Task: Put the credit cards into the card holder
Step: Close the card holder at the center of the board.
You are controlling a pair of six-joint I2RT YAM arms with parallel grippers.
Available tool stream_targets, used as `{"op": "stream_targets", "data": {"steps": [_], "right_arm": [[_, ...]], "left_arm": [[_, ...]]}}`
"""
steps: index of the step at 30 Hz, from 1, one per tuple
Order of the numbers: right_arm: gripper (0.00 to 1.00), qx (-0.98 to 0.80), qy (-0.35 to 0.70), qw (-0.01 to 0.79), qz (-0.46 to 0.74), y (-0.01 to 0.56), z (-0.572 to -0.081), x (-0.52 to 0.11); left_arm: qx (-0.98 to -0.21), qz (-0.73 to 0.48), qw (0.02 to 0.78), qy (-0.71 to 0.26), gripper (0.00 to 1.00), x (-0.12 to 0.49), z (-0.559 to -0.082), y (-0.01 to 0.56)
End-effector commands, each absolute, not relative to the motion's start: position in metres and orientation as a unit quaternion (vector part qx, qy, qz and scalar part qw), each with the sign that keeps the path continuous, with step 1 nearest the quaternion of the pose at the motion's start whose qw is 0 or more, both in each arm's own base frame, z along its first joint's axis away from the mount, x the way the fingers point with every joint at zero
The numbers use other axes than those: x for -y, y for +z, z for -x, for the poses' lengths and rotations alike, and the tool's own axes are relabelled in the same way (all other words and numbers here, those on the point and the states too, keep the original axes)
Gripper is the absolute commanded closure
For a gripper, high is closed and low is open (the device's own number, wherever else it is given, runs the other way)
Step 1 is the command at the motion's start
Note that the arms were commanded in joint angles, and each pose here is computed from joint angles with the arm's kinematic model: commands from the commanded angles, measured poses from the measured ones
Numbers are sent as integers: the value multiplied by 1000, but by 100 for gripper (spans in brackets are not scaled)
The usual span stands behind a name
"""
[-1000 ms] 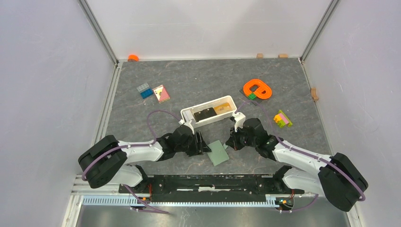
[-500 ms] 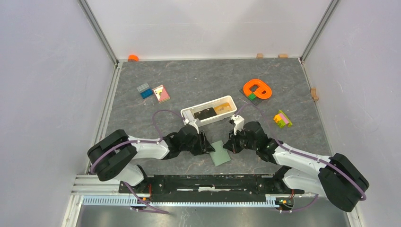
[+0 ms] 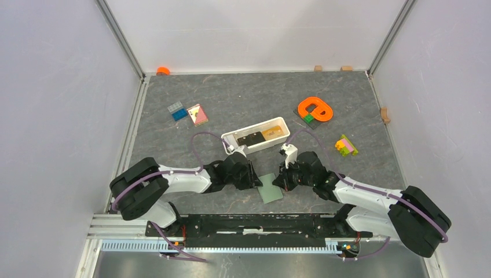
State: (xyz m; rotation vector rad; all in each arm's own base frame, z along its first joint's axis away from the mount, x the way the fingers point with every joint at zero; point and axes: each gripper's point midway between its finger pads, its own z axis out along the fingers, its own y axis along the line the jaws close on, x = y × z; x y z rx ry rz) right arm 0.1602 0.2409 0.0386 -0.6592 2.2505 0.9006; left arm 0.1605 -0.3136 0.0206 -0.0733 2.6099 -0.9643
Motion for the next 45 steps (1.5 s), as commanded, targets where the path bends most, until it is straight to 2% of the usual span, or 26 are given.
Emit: {"op": "stream_targets", "data": {"steps": [1,14,33,45], "right_arm": [[100,-849,339,314,256,39,-159,-242],[100,-856,297,310,287,31,-156,-239],[100,-860,236,295,343,21,-143,-236],[100,-850,249,295,359,25,-135,-243]], "left_arm": [[-968,-4,169,-184,64,256,-149,-29],[-974,-21,166,-155,68,255,-151,-32],[-974,-20,164,-154,69,256,-152,-33],[-974,-20,165,-155,68,255,-151,-32]]}}
